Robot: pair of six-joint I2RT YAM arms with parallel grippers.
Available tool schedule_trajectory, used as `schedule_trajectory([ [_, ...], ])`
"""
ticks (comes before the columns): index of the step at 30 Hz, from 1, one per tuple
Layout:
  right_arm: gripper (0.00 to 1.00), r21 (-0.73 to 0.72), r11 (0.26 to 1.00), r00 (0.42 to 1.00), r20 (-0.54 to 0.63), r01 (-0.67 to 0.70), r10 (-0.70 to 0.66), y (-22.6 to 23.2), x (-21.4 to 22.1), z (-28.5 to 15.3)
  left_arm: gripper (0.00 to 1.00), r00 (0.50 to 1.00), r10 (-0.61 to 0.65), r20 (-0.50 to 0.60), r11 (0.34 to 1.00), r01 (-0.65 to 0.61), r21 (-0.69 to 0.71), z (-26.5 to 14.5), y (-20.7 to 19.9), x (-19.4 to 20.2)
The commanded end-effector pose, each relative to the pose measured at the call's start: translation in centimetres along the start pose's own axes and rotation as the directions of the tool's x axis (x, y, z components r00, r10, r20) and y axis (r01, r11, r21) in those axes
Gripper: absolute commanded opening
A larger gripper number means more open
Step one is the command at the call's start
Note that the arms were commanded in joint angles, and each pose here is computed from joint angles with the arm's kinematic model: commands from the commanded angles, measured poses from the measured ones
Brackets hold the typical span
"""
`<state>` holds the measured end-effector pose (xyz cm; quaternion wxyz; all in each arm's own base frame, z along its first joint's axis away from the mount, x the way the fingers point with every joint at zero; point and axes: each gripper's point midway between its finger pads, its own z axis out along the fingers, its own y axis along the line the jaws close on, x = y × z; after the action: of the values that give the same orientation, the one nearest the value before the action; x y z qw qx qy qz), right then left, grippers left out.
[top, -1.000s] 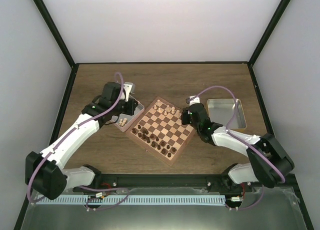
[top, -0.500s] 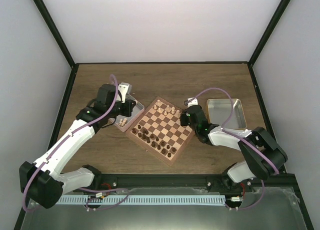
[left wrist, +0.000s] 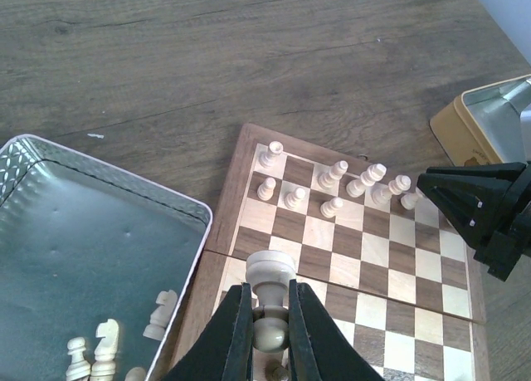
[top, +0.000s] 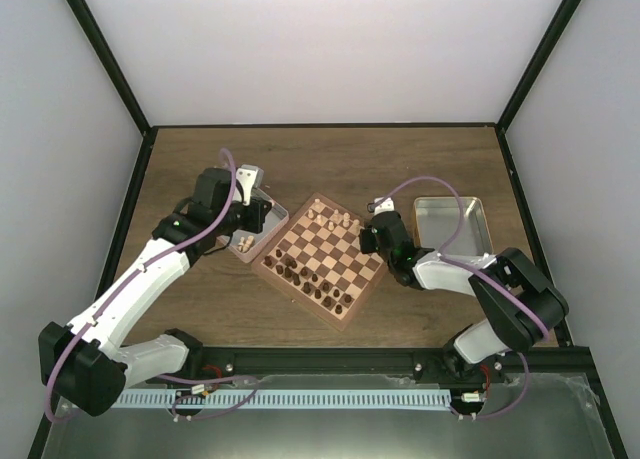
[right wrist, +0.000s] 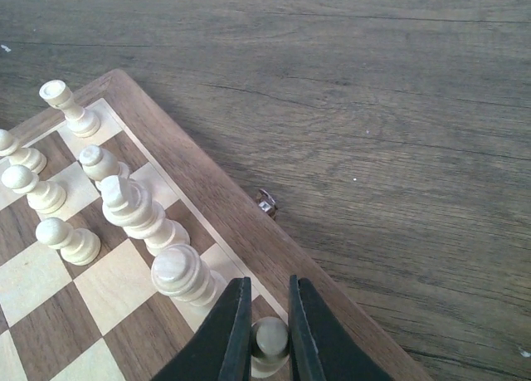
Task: Set up the chess pieces on the board
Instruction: Place the chess piece on the chessboard.
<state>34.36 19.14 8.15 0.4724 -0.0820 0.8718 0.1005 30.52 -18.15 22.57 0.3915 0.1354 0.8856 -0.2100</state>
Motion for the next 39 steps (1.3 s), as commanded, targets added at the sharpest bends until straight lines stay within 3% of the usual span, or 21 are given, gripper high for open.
schedule_trajectory([
  [1, 0.09, 0.018, 1.000, 1.000, 0.022, 0.009, -0.009, 0.0, -0.4, 0.0, 0.04, 1.000, 0.016, 0.006, 1.000, -0.016, -0.010, 0.0, 0.2, 0.0],
  [21, 0.25, -0.016, 1.000, 1.000, 0.017, -0.014, 0.014, 0.6, -1.1, -0.6, 0.04, 1.000, 0.027, 0.016, 1.000, -0.027, 0.005, -0.3, 0.0, -0.1],
  [30, 0.39, -0.048, 0.990, 0.988, 0.073, -0.134, 0.138, 1.0, -5.9, -4.2, 0.04, 0.999, 0.041, 0.006, 0.993, -0.041, 0.112, -0.2, -1.9, 0.2],
  [35, 0.51, -0.256, 0.951, 0.980, 0.052, -0.172, 0.191, 4.2, -8.8, -8.5, 0.04, 0.998, 0.061, 0.015, 0.950, -0.062, 0.306, -0.8, -5.2, 0.2],
  [37, 0.55, -0.435, 0.885, 0.981, 0.018, -0.165, 0.192, 7.2, -9.8, -10.9, 0.04, 0.997, 0.063, 0.039, 0.912, -0.073, 0.403, -1.6, -7.0, -0.2],
  [39, 0.58, -0.611, 0.772, 0.978, -0.019, -0.175, 0.206, 10.2, -10.9, -13.8, 0.04, 0.994, 0.064, 0.085, 0.859, -0.098, 0.502, -3.0, -9.0, -0.9],
])
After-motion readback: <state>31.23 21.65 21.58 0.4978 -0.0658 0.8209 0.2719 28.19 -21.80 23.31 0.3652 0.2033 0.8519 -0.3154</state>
